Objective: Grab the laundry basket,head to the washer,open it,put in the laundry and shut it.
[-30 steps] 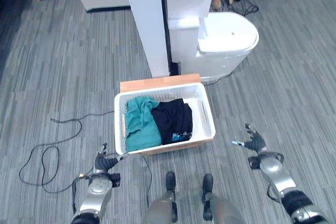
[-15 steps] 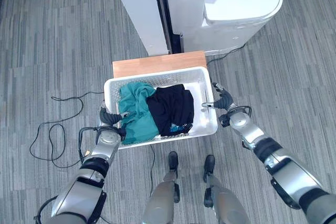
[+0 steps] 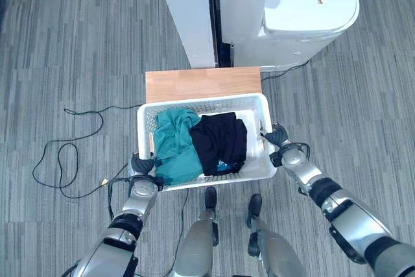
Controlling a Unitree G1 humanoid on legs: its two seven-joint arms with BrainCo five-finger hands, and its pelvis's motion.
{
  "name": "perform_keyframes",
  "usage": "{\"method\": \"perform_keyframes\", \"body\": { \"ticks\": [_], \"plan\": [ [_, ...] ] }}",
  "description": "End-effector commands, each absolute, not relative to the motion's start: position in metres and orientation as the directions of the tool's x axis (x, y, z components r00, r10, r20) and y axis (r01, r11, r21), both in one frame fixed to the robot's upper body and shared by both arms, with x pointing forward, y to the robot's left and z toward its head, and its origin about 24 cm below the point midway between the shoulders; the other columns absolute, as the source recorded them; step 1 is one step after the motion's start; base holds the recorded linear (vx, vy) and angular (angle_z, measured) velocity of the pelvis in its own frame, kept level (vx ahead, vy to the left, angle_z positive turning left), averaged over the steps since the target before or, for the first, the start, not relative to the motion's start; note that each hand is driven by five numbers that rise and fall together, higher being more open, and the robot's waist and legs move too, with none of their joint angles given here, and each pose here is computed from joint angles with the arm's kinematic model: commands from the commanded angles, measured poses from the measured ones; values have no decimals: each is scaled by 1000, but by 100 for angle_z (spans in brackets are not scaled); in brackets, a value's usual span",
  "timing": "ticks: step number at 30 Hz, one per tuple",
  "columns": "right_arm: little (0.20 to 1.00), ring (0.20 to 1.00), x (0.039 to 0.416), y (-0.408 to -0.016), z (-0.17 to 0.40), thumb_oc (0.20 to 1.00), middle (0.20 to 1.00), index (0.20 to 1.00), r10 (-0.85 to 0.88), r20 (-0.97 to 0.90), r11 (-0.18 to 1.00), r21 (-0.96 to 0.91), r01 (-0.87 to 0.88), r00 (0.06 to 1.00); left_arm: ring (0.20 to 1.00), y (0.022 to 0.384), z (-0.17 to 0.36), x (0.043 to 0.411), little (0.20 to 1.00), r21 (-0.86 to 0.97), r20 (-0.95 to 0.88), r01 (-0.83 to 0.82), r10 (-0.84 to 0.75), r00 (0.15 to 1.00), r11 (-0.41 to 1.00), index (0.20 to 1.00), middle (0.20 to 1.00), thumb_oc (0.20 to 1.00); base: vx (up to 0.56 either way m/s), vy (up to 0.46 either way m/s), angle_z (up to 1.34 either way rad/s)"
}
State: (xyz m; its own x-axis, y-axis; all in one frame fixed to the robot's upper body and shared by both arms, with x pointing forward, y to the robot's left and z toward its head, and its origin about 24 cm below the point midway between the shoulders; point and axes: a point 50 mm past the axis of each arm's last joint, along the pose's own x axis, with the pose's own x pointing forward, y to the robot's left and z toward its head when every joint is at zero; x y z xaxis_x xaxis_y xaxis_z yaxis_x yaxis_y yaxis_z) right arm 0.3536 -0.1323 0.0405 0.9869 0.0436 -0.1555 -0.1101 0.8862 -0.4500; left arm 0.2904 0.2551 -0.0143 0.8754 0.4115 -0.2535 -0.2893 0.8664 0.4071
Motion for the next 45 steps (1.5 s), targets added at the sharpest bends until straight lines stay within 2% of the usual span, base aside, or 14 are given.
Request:
{"method": "perform_keyframes", "body": {
  "ticks": [1, 5, 7, 13, 20, 24, 31, 33, 45],
  "plan": [
    [200, 200, 336, -123, 46, 200, 200, 200, 141, -60, 916, -370, -153, 988, 200, 231, 1, 293, 200, 305, -155, -246, 303, 940, 920, 200, 200, 200, -9, -80, -1],
    [200, 200, 315, -144, 50, 200, 200, 200, 121, 6, 933, -343, -112, 993, 200, 213, 15, 286, 200, 262, -73, -180, 206, 976, 948, 200, 200, 200, -12, -76, -5],
    [200, 200, 315, -144, 50, 200, 200, 200, 121, 5, 933, -343, -112, 993, 200, 213, 15, 286, 200, 262, -73, -180, 205, 976, 948, 200, 200, 200, -13, -69, -3],
    [200, 200, 271, -184, 50, 200, 200, 200, 60, 52, 944, -327, -40, 997, 200, 201, 18, 262, 200, 240, -67, -43, 60, 996, 970, 200, 200, 200, -9, -104, -5],
    [200, 200, 249, -202, 55, 200, 200, 200, 5, 91, 950, -312, 24, 996, 200, 182, 28, 255, 200, 206, -24, 45, -40, 999, 978, 200, 200, 200, -26, 11, -41],
    [200, 200, 232, -214, 57, 200, 200, 200, -43, 108, 954, -289, 72, 993, 200, 179, 33, 252, 200, 246, -11, 95, -95, 995, 965, 200, 200, 200, -8, 141, -95],
    [200, 200, 241, -199, 66, 200, 200, 200, -4, 164, 966, -255, 46, 987, 200, 191, 41, 251, 200, 220, 38, 18, -27, 999, 975, 200, 200, 200, 7, -37, -196],
    [200, 200, 241, -198, 63, 200, 200, 200, 6, 145, 961, -274, 34, 989, 200, 193, 30, 245, 200, 222, -12, 24, -21, 1000, 975, 200, 200, 200, 154, -243, -213],
    [200, 200, 237, -210, 62, 200, 200, 200, -20, 128, 963, -266, 54, 992, 200, 178, 11, 231, 200, 139, -88, 65, -53, 995, 988, 200, 200, 200, 194, -131, -79]
  ]
}}
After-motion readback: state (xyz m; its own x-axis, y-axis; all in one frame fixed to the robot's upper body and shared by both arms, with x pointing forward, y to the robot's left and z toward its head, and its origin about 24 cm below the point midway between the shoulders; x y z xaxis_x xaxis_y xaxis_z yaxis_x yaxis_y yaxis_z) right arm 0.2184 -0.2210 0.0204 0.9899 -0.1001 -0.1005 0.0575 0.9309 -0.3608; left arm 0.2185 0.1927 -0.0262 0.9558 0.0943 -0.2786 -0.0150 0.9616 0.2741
